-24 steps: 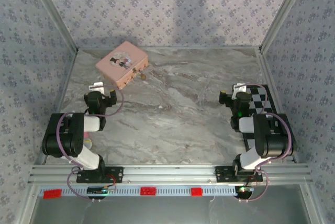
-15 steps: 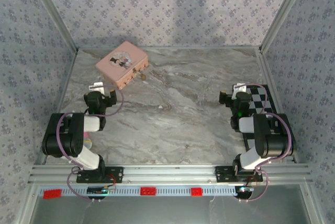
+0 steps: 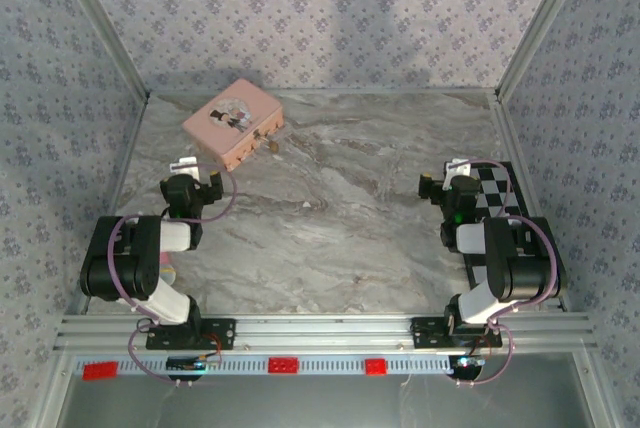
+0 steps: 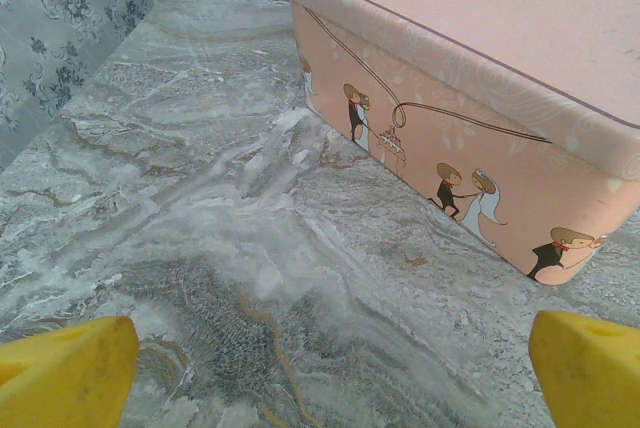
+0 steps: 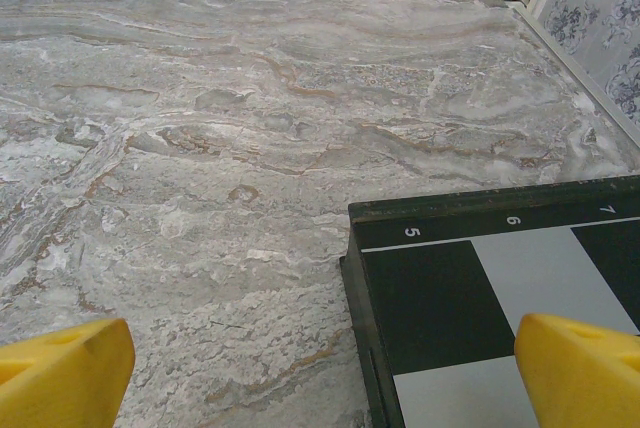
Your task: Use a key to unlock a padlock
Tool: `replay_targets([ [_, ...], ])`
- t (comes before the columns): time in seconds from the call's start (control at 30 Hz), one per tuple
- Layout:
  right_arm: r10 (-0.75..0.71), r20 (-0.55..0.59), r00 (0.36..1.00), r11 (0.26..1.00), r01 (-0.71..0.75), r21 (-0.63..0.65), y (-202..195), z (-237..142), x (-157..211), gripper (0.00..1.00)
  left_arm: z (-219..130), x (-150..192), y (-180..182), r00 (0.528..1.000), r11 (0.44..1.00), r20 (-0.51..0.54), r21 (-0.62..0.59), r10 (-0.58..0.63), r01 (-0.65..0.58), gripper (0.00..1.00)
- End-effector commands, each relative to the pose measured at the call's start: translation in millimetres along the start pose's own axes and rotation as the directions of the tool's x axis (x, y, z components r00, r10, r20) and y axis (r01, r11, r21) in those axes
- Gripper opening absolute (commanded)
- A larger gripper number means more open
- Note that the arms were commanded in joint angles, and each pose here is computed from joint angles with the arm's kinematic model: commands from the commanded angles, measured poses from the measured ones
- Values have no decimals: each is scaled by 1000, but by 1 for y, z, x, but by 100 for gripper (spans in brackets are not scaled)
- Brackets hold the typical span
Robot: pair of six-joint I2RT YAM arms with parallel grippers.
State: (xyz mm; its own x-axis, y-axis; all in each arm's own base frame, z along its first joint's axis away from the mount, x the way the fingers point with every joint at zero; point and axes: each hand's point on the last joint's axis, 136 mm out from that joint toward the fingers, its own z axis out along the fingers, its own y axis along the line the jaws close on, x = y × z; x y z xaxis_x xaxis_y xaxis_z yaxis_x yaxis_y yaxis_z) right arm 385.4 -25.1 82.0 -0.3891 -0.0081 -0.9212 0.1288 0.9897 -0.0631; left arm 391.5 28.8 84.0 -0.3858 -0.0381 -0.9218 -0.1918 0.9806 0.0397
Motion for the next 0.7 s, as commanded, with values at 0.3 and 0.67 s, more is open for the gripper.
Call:
replay_targets([
  [0.3,-4,13,1000,1000,4,-6,0,3,-7,99,-1,-7,3,999,1000,29,-9,-16,17,100],
  [0.67,-5,13,1000,1000,5,-4,-1,3,-7,99,-1,-8,2,999,1000,31,-7,-13,14,100],
])
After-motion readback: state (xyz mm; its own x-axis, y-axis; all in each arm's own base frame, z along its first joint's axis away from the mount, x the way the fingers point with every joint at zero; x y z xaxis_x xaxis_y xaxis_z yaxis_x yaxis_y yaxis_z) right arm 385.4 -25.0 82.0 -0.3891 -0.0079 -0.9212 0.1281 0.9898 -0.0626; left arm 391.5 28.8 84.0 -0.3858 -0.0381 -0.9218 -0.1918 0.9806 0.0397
